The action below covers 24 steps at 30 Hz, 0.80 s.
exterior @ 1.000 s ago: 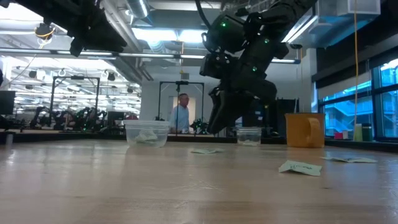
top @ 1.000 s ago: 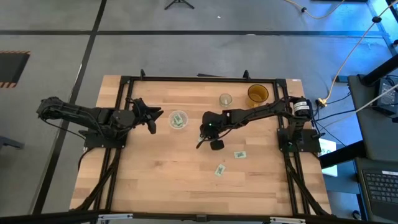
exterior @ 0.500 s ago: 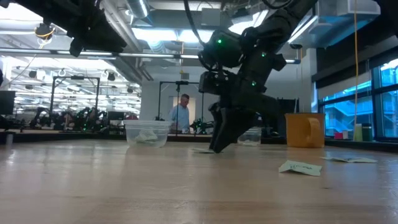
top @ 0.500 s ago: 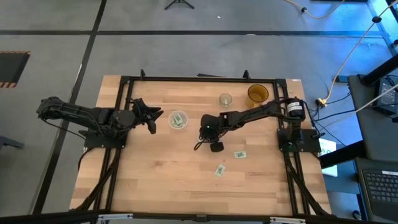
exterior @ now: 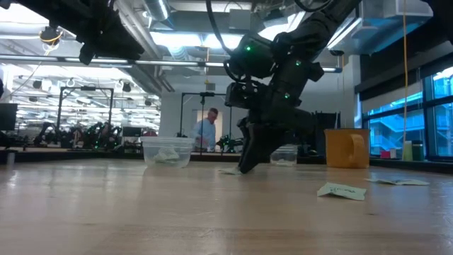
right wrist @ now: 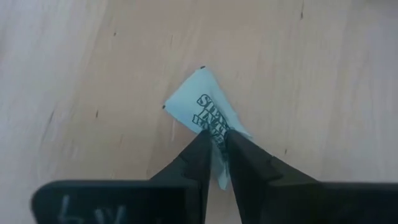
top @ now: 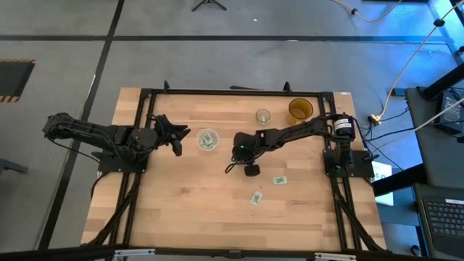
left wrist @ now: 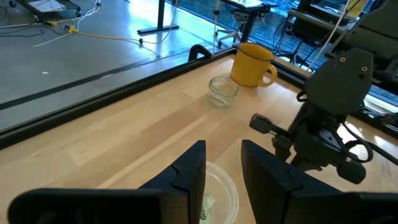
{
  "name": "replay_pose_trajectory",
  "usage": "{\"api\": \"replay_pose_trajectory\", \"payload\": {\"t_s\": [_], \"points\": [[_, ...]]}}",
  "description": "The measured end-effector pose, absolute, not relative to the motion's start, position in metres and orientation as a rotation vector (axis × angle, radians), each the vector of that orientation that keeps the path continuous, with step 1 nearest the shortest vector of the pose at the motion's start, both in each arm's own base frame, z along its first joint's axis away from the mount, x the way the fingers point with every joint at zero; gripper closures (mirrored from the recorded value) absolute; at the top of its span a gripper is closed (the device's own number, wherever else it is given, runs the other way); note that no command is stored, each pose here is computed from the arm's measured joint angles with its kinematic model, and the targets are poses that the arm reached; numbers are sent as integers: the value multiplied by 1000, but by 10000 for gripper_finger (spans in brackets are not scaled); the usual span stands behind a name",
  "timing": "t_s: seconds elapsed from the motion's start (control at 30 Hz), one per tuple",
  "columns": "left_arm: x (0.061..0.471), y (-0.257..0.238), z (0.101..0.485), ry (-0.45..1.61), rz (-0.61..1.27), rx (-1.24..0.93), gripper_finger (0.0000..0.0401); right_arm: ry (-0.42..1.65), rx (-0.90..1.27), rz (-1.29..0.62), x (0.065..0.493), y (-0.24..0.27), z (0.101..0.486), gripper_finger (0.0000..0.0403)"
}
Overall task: Pick and place Stevia / Truvia into bins
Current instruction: Put the stevia packet into the transparent container
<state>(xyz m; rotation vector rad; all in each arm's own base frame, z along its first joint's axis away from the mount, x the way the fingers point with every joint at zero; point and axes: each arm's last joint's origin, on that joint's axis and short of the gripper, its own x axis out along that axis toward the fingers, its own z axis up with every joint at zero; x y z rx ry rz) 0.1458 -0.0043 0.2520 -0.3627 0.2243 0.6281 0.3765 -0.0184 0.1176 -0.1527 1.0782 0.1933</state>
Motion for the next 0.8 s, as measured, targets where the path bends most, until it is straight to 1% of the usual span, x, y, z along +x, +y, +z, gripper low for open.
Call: {"api": "replay_pose_trajectory", "payload": {"t_s": [0.27,0.47,0.63,0.73,0.8], "points": [[146,-4,252,225,628,-363,304,1079,-157,192,376,-19,117,373],[146,-4,252,224,628,-363,304,1061,-159,190,372,-18,129,377],[146,-4,252,224,628,-363,304,951,-174,175,376,-18,161,376],[146,-4,252,224,628,-363,304,870,-185,164,388,-19,183,376],[146,-4,252,221,628,-364,304,771,-216,153,400,-20,203,376]]}}
